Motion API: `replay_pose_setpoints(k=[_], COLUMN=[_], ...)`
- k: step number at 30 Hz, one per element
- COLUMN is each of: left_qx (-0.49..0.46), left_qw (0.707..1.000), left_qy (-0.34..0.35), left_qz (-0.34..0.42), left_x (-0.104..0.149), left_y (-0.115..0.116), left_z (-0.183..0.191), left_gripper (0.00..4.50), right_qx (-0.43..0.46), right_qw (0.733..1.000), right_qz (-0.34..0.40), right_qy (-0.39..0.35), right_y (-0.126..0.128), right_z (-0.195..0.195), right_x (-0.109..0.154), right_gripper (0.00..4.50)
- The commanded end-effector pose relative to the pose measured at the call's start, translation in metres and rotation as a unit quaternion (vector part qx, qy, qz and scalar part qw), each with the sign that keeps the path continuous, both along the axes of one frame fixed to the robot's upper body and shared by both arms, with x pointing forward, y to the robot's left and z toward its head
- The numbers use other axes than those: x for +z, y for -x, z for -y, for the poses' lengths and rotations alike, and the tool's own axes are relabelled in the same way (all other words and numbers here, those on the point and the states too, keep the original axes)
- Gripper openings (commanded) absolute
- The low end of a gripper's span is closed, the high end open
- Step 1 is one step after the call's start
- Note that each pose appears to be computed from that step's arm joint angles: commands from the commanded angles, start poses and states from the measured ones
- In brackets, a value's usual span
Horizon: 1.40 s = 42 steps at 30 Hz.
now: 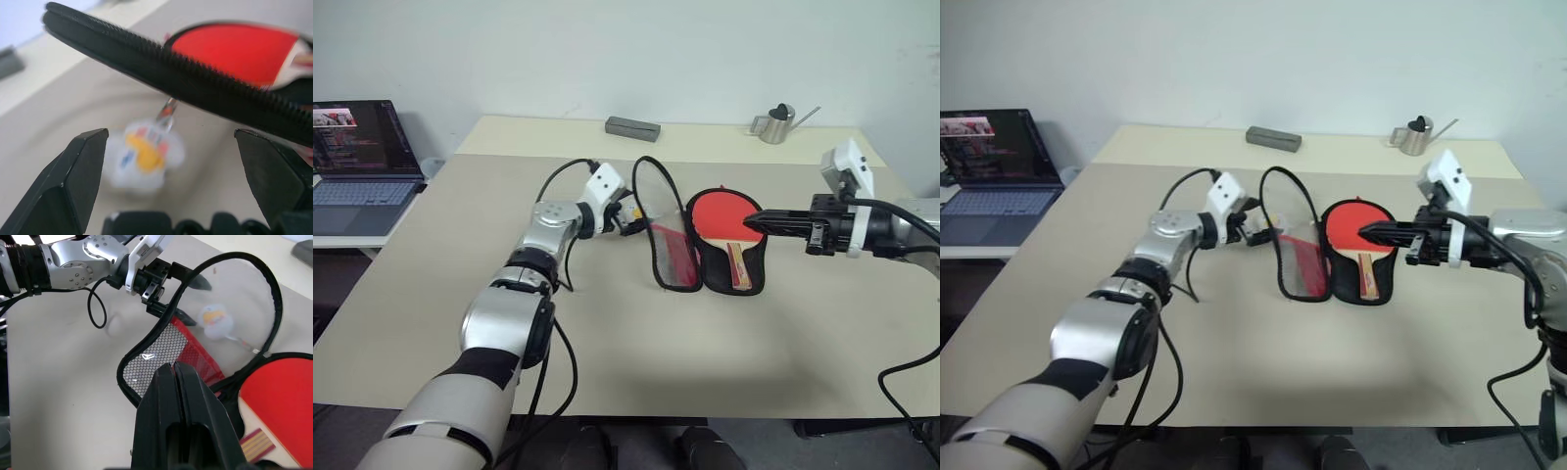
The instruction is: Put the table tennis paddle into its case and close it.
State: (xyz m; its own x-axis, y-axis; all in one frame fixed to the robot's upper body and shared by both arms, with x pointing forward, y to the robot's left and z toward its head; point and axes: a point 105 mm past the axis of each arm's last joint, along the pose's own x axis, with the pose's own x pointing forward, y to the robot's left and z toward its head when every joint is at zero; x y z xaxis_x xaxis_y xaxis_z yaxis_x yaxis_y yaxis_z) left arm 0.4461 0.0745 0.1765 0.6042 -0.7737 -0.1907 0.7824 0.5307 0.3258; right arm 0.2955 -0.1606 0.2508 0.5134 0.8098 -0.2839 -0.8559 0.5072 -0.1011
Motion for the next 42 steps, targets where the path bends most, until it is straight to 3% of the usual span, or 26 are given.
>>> replay_pose_setpoints(k=[1,10,15,22,31,42], left_qx=[-0.033,-0.095,-0.126,-0.162,-0.192,-0.193], left_qw=[0.999,0.995,0.991,0.984,0.979,0.977], left_qy=[0.004,0.025,0.048,0.080,0.044,0.034], left_qz=[0.014,0.001,0.001,0.002,0.043,0.085], left_x=[0.014,0.017,0.025,0.041,0.037,0.069], left_y=[0.003,0.019,0.026,0.027,0.045,0.089], left_z=[0.026,0.092,0.105,0.060,-0.011,-0.033], left_gripper=[4.50,4.50,4.50,4.50,4.50,4.50], right_qx=[-0.015,-0.062,-0.071,-0.063,-0.058,-0.165], right_qw=[1.000,0.998,0.997,0.998,0.998,0.985], right_qz=[0.026,0.024,0.021,0.012,0.000,-0.042], right_qy=[0.003,0.009,0.005,-0.010,-0.019,-0.024], right_y=[0.014,0.035,0.036,0.022,-0.002,-0.040], right_z=[0.006,0.018,0.019,0.016,0.017,0.043], right_x=[0.015,0.019,0.017,0.009,-0.003,-0.042], right_gripper=[0.03,0.03,0.03,0.03,0.03,0.03])
